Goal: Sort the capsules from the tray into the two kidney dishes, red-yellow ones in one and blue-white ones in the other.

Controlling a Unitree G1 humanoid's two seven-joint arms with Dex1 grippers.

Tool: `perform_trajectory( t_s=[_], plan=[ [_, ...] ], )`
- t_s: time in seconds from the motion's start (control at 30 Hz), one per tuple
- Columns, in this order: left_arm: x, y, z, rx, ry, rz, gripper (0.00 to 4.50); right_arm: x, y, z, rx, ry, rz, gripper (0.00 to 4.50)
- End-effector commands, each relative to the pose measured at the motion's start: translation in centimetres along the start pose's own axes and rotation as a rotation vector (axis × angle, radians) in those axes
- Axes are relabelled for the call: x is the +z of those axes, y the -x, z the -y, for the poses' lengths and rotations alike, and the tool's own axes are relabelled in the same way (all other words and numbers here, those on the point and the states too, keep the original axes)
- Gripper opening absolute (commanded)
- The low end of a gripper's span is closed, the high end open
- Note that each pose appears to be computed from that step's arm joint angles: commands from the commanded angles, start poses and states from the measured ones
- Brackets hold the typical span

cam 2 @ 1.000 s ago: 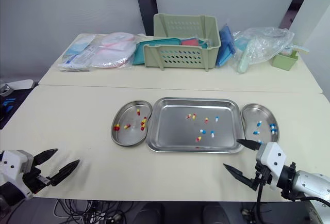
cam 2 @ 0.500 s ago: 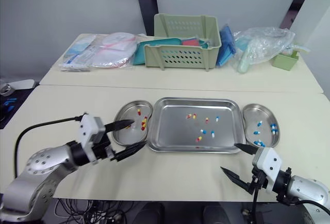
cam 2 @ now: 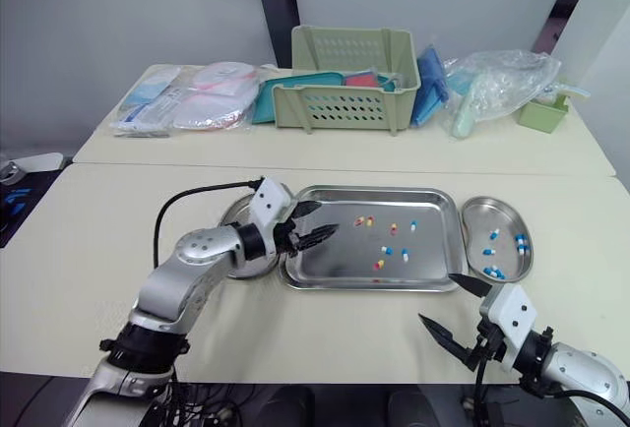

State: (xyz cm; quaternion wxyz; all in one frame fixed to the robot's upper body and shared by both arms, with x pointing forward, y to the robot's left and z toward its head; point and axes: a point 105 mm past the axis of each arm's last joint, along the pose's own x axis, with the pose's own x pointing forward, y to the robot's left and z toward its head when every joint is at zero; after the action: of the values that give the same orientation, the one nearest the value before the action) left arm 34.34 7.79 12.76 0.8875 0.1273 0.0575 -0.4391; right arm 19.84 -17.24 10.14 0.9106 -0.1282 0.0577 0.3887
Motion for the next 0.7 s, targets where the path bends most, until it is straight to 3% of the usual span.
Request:
perform_trajectory(
  t_s=[0.03, 0.7],
  plan=[
    [0.1, -1.5, -0.3, 0.012, -0.03, -0.035, 2.99, 1.0, 0.0, -0.4, 0.0, 0.028, 0.036, 4.5],
    [-1.7, -6.1, -0.7, -0.017, -0.031, -0.176, 2.99, 1.3, 0.1, -1.2, -0.019, -0.005, 0.029, 4.5]
  ],
)
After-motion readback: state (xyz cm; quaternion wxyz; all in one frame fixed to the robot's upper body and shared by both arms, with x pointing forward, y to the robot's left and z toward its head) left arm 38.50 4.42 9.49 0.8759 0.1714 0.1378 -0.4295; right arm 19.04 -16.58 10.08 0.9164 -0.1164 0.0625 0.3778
